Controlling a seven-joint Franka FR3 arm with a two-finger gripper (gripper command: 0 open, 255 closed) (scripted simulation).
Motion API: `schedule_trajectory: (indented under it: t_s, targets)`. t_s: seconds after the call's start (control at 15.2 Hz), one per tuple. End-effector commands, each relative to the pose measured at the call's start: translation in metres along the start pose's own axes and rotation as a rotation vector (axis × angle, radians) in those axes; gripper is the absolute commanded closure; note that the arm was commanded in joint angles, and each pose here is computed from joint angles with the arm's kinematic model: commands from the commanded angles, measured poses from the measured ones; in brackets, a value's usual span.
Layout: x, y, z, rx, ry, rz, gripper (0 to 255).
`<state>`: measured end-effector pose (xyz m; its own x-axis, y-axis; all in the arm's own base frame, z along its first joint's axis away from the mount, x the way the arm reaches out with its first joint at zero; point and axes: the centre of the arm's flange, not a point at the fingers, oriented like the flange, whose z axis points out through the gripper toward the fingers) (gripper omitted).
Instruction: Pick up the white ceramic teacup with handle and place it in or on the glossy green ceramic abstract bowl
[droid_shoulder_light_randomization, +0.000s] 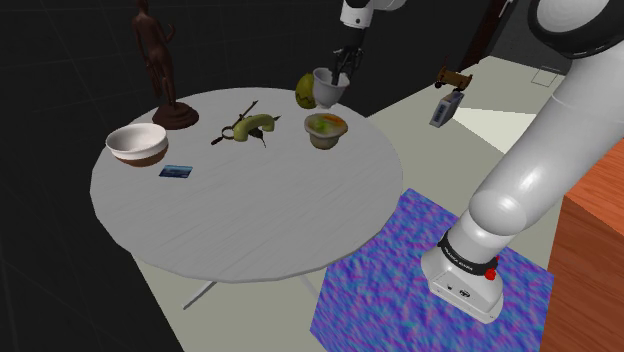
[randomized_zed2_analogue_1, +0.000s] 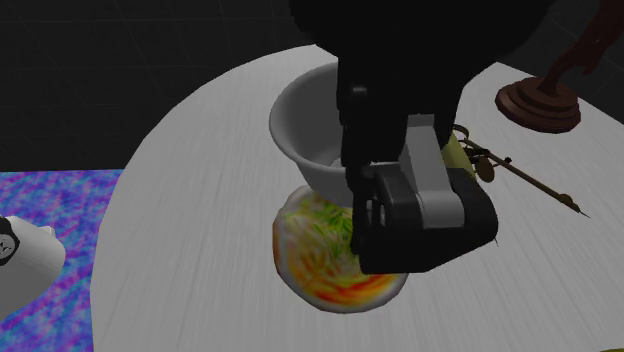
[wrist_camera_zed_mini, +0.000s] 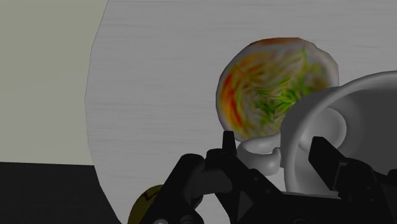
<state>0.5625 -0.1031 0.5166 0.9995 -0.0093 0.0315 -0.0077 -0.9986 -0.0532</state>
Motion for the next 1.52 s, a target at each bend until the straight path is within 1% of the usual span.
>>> schedule_trajectory:
  t_s: [0.0,0.66,1.19,1.25,1.45]
  targets:
    - [-0.001,0.001,0.011,0.000,0.001,0.000,255]
    - [-0.002,0.004,0.062,0.000,0.001,0.000,255]
    - [-0.002,0.004,0.062,0.000,0.001,0.000,255]
    - [-0.002,0.004,0.062,0.000,0.001,0.000,0]
    - [-0.002,0.004,0.062,0.000,0.001,0.000,0]
